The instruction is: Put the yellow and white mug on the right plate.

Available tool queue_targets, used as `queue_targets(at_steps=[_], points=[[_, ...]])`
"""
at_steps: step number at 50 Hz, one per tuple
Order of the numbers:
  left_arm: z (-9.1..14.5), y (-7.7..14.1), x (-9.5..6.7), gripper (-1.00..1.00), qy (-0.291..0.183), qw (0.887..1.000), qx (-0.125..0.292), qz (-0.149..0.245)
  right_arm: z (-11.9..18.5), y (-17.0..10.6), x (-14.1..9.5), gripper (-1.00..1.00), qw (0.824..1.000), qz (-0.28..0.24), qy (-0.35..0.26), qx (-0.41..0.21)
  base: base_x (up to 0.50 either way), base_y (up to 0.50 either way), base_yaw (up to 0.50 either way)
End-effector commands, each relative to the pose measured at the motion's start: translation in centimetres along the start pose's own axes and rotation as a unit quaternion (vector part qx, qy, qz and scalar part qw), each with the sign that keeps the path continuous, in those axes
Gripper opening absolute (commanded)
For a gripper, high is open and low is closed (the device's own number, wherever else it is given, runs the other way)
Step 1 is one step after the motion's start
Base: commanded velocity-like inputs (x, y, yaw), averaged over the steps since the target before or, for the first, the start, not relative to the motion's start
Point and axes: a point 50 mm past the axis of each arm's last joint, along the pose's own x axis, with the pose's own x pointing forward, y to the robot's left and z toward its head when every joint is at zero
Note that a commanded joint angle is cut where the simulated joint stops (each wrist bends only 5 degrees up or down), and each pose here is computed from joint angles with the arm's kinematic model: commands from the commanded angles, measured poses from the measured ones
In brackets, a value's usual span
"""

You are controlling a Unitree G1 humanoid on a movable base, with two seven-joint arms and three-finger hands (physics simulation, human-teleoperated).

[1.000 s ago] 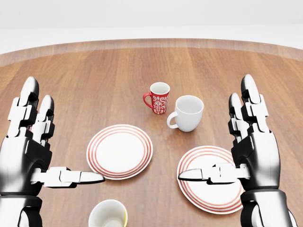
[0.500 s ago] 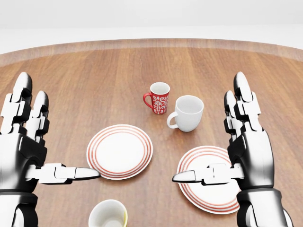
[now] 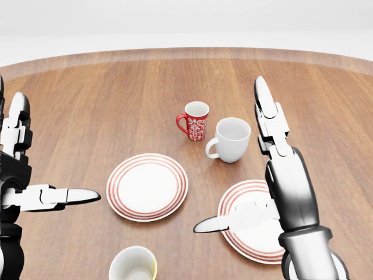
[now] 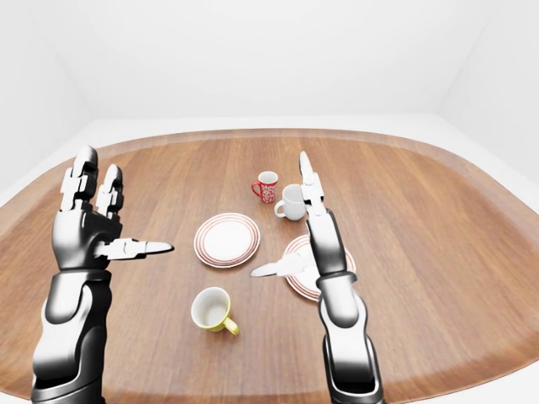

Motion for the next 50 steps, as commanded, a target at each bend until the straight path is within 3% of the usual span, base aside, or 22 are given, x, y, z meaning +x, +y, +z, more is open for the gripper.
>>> queue_targets(at_steps=[1,38,50], points=[[0.3,0.4,0.2,1.00,-0.007,1.000,0.001,0.005,0.2,0.7,-0.2,1.00,1.000,0.017,0.000,-0.021,0.00,0.00,0.00],[0.4,0.7,0.4,1.00,-0.010,1.000,0.000,0.009,-0.8,4.8,-2.8,1.00,0.993,0.093,0.045,-0.057,0.00,0.00,0.00],[0.4,0.7,0.4,1.00,-0.010,1.000,0.001,0.009,-2.6,6.2,-3.8,1.00,0.988,0.113,0.086,-0.064,0.00,0.00,0.00]])
